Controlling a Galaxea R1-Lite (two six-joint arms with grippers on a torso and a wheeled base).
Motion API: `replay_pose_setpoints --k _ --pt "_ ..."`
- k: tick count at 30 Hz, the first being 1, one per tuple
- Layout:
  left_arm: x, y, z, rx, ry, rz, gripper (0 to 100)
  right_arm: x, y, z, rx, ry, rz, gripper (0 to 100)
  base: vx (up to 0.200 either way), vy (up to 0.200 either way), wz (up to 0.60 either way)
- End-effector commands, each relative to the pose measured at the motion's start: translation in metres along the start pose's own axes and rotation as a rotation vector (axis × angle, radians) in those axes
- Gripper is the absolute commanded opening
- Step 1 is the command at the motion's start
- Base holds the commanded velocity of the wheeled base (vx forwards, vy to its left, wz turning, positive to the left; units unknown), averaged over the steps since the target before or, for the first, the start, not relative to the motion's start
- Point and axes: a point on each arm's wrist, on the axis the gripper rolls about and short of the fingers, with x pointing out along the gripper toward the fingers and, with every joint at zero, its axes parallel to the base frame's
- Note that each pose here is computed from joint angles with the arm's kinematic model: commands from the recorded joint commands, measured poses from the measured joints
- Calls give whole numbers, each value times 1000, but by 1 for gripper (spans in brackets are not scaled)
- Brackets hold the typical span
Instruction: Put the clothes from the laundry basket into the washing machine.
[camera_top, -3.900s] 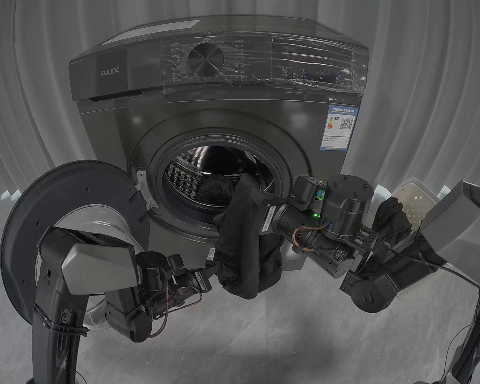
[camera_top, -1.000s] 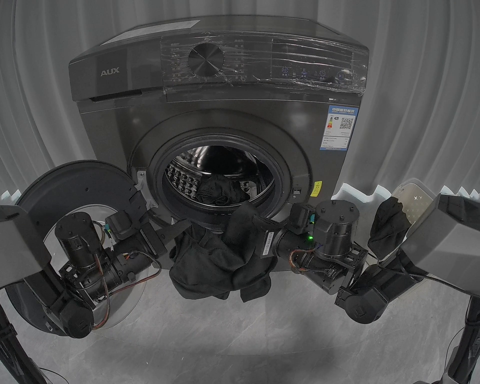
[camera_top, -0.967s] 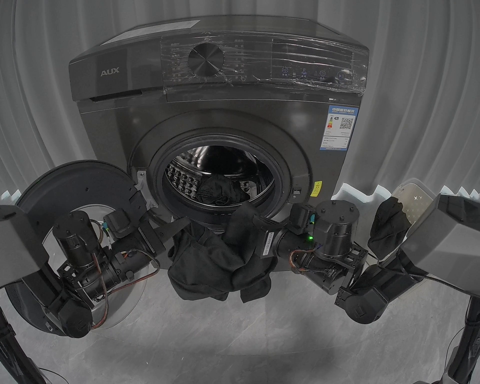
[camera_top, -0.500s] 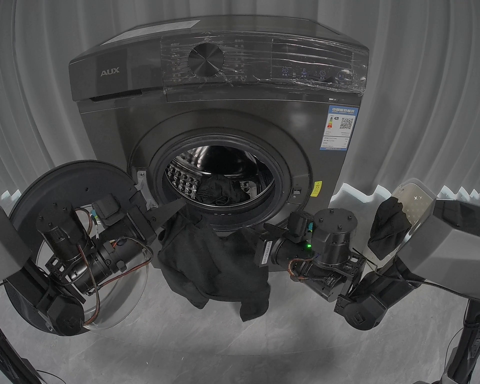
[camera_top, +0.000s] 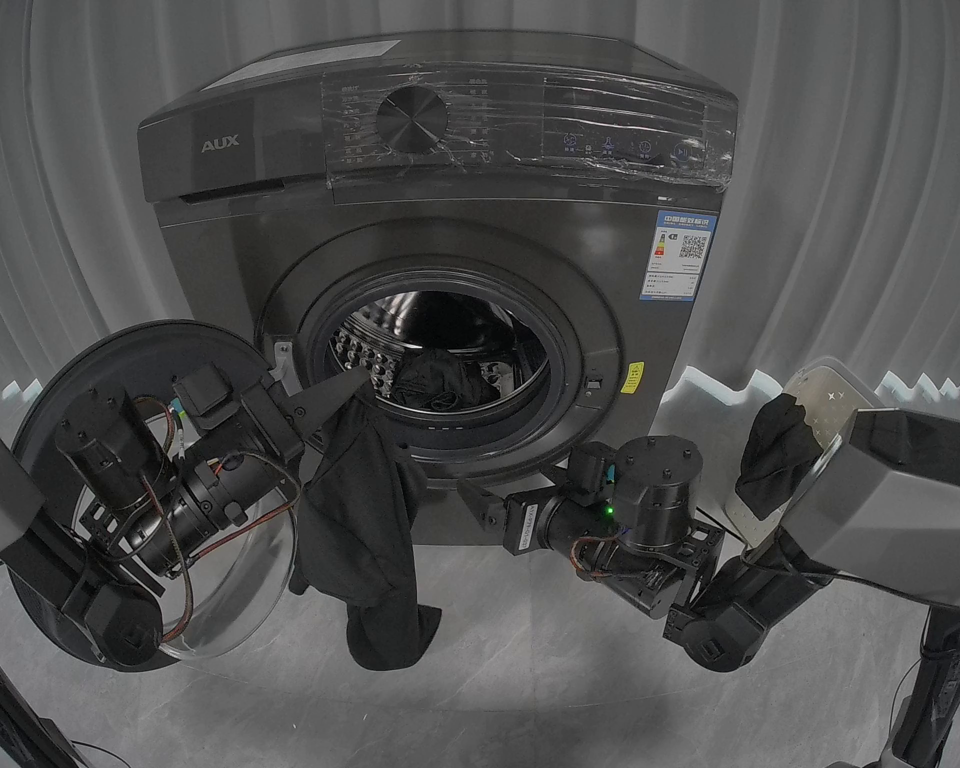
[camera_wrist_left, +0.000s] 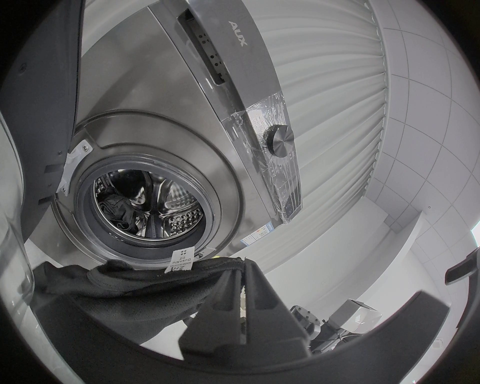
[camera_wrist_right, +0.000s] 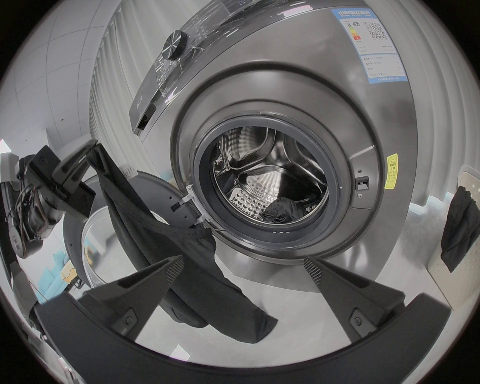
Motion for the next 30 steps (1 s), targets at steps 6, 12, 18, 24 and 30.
replay_pose_setpoints --k 6,12,18,24,30 --pt "0 -14 0 8 21 -62 0 5 -7 -10 -28 22 -17 100 0 0 0" --pt "-2 -17 -4 12 61 -91 0 4 -10 -10 -28 22 -14 100 0 0 0" --pt "-8 -31 3 26 65 -156 0 3 -14 -16 -37 52 3 100 0 0 0" --pt "-10 -33 3 25 68 -161 0 7 -15 -30 -67 47 64 100 0 0 0" --pt "-9 -31 2 23 72 -154 0 13 -11 -37 -73 24 111 100 0 0 0"
